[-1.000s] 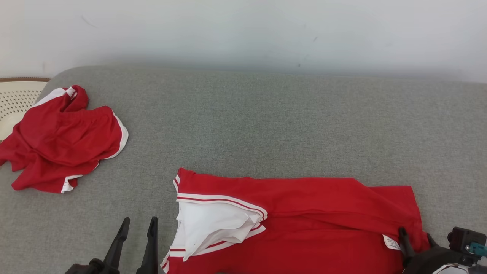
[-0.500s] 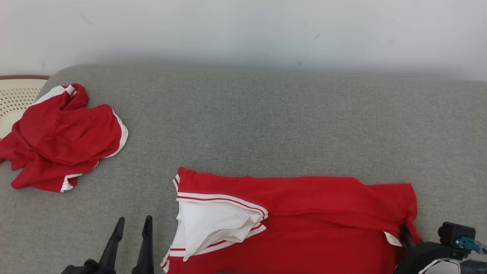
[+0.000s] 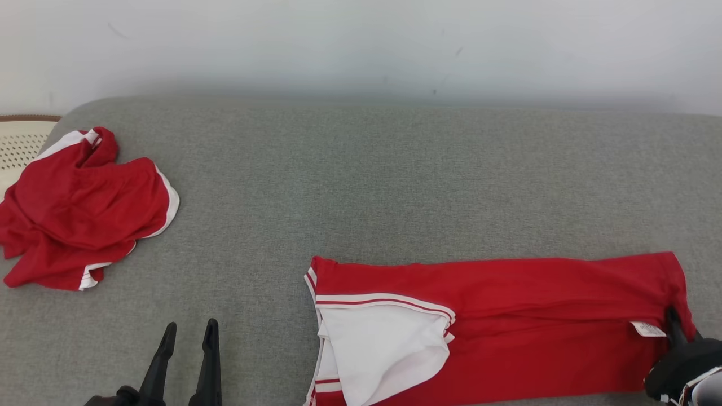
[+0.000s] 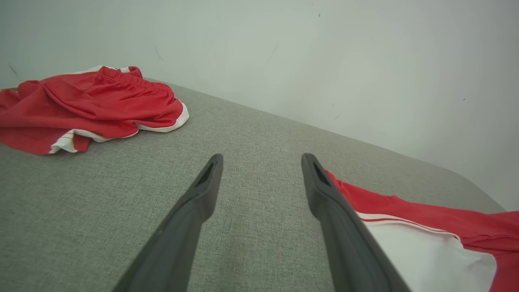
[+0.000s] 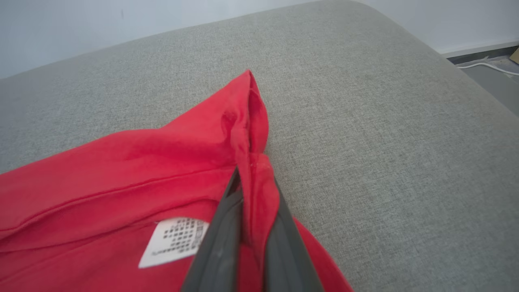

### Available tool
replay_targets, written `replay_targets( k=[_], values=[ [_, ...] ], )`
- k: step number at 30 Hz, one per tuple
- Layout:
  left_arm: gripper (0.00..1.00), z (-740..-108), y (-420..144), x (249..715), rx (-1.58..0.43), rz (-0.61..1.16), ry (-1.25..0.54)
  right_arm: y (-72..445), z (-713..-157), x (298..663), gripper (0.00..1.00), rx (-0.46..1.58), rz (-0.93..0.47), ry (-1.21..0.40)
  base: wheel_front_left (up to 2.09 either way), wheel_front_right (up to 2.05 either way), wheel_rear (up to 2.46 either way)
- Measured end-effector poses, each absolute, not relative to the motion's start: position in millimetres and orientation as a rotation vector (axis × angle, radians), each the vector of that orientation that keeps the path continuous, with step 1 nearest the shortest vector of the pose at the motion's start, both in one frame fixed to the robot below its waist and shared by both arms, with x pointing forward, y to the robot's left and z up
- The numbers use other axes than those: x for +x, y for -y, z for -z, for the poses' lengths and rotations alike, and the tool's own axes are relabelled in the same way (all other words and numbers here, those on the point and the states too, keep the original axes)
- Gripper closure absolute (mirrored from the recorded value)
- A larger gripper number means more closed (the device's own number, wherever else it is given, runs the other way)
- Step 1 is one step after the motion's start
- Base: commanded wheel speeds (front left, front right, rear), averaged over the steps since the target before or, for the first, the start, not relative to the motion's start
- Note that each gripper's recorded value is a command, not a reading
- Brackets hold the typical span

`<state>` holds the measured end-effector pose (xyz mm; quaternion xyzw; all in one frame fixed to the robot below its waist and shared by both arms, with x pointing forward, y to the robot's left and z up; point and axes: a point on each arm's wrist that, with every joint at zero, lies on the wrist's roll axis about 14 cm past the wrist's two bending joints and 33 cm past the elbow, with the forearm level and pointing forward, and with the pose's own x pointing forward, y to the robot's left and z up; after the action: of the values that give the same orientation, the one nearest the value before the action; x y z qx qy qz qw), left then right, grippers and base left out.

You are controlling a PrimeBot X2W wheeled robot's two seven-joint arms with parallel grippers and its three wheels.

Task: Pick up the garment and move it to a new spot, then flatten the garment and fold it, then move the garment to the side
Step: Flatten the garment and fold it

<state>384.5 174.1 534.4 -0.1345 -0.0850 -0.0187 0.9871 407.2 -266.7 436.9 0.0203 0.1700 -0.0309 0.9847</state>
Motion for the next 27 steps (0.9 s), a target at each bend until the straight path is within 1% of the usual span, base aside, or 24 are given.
replay_targets(
  k=[3,6,7,12,22,27],
  values=[
    [0.00,-533.9,-173.3,386.0,-0.275,0.038,0.171,261.6,-449.2,410.2,1.00,0.064,0.049,-0.309,0.00,0.00,0.00],
    [0.00,-534.1,-170.2,387.3,-0.276,0.046,0.171,244.2,-464.1,414.2,1.00,0.122,0.013,-0.267,0.00,0.00,0.00],
    [0.00,-533.2,-168.4,386.9,-0.278,0.050,0.168,229.6,-474.3,415.9,1.00,0.138,-0.025,-0.246,0.00,0.00,0.00],
    [0.00,-534.3,-165.7,386.1,-0.279,0.060,0.170,196.3,-501.0,415.4,1.00,0.188,-0.124,-0.198,0.00,0.00,0.00],
    [0.00,-537.8,-168.6,380.5,-0.280,0.052,0.181,105.3,-536.9,392.8,1.00,0.316,-0.374,-0.174,0.00,0.00,0.00],
    [0.00,-538.0,-170.9,377.1,-0.283,0.044,0.181,67.4,-545.5,380.6,1.00,0.335,-0.478,-0.188,0.00,0.00,0.00]
  ],
)
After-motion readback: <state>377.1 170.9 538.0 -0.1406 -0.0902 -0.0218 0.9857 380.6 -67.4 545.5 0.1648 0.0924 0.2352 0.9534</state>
